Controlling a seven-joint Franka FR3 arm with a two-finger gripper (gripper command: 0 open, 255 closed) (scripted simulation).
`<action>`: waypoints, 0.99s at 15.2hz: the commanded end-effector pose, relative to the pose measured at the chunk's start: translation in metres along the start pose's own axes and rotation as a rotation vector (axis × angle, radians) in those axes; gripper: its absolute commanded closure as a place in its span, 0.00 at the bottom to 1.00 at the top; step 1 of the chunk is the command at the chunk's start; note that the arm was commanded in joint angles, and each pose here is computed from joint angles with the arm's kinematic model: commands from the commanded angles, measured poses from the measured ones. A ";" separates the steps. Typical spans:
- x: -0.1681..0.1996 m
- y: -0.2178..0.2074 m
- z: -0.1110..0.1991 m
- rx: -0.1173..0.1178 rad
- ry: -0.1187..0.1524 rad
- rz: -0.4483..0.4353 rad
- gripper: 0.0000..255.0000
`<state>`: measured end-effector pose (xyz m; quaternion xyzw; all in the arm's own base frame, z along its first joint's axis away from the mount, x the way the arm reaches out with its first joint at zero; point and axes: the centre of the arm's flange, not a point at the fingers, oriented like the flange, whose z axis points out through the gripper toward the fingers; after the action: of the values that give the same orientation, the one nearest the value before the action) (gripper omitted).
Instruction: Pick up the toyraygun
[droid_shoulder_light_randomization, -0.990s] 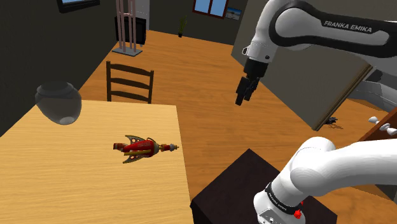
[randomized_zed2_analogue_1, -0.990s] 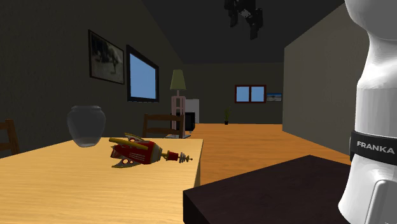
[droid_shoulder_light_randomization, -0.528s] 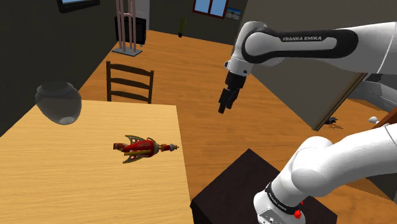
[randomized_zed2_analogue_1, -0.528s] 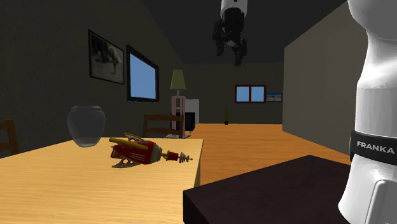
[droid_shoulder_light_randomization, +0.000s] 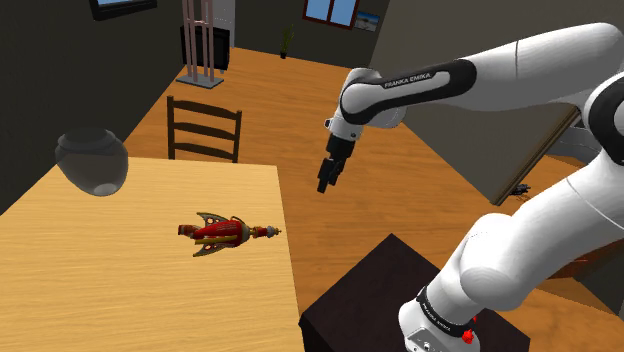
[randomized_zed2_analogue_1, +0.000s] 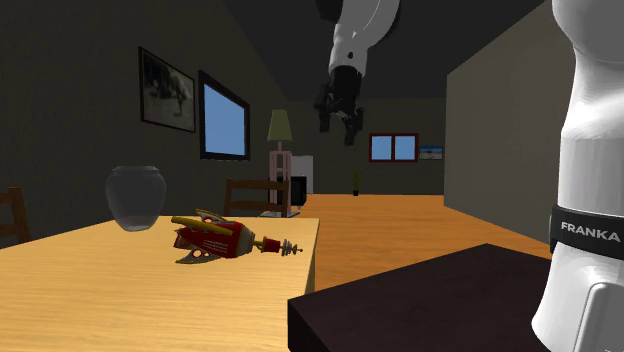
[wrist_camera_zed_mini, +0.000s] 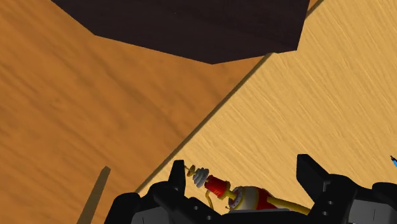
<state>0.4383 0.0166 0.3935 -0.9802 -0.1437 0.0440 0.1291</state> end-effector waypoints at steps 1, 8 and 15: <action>0.016 0.008 0.021 0.015 0.001 -0.023 0.00; 0.075 0.024 0.092 0.070 -0.001 -0.103 0.00; 0.136 0.031 0.163 0.124 -0.003 -0.184 0.00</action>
<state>0.5507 0.0629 0.2310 -0.9551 -0.2246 0.0426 0.1886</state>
